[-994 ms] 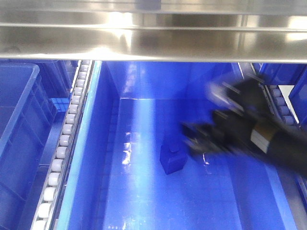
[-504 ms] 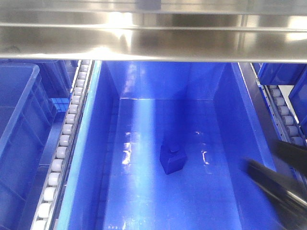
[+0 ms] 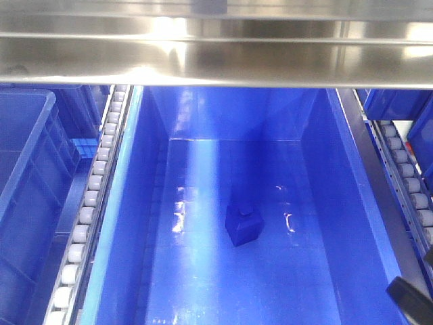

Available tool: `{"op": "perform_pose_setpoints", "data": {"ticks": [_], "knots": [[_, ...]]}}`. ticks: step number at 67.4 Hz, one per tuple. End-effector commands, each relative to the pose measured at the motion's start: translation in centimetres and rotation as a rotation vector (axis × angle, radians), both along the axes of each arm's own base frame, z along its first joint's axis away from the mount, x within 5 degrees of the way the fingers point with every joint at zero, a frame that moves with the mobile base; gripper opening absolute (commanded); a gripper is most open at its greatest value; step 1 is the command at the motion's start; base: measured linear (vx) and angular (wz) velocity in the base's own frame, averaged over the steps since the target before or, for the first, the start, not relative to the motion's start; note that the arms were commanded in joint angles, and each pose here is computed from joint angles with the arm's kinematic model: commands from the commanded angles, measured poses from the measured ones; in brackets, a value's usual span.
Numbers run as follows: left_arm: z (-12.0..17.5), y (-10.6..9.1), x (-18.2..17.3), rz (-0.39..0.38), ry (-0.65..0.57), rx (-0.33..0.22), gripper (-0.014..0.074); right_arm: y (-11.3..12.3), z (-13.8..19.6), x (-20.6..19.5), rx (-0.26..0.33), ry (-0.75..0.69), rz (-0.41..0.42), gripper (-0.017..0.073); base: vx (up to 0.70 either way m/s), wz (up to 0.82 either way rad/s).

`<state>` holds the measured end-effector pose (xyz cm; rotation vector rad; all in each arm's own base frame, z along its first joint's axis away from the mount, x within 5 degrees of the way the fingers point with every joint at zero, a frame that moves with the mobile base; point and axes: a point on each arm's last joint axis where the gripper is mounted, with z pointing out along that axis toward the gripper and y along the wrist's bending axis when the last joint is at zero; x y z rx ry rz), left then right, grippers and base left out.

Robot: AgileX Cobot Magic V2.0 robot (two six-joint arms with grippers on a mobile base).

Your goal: Pour parts from conveyor to right shelf

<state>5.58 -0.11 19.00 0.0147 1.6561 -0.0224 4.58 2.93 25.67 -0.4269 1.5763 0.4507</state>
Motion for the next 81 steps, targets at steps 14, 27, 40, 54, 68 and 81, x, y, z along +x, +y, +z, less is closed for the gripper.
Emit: {"op": "perform_pose_setpoints", "data": {"ticks": [14, 27, 40, 54, 68, 81], "knots": [[1.1, 0.0, -0.1, -0.006, -0.072, -0.01, -0.0006, -0.1, 1.2, 0.0, 0.038, -0.048, -0.005, -0.0012, 0.0, 0.0], [1.1, 0.0, -0.1, -0.006, -0.072, -0.01, -0.0006, -0.1, 1.2, 0.0, 0.039, -0.049, -0.005, -0.0009, 0.0, 0.0], [1.1, 0.0, -0.1, -0.006, -0.072, -0.01, -0.0006, -0.1, 1.2, 0.0, 0.039, -0.049, -0.005, -0.0009, 0.0, 0.0], [1.1, 0.0, -0.1, -0.006, -0.072, -0.01, -0.0006, -0.2, 0.4, 0.6, -0.025, -0.069, -0.073, -0.0009, 0.0, 0.0], [1.1, 0.0, -0.1, -0.006, -0.072, -0.01, -0.0006, -1.3, -0.5, 1.3, 0.002, -0.124, -0.293, -0.0009, 0.0, 0.0], [1.1, 0.0, -0.1, -0.006, -0.072, -0.01, -0.0006, -2.6, -0.6, 1.2, 0.02, -0.138, -0.497, -0.0009, 0.0, 0.0]]}}
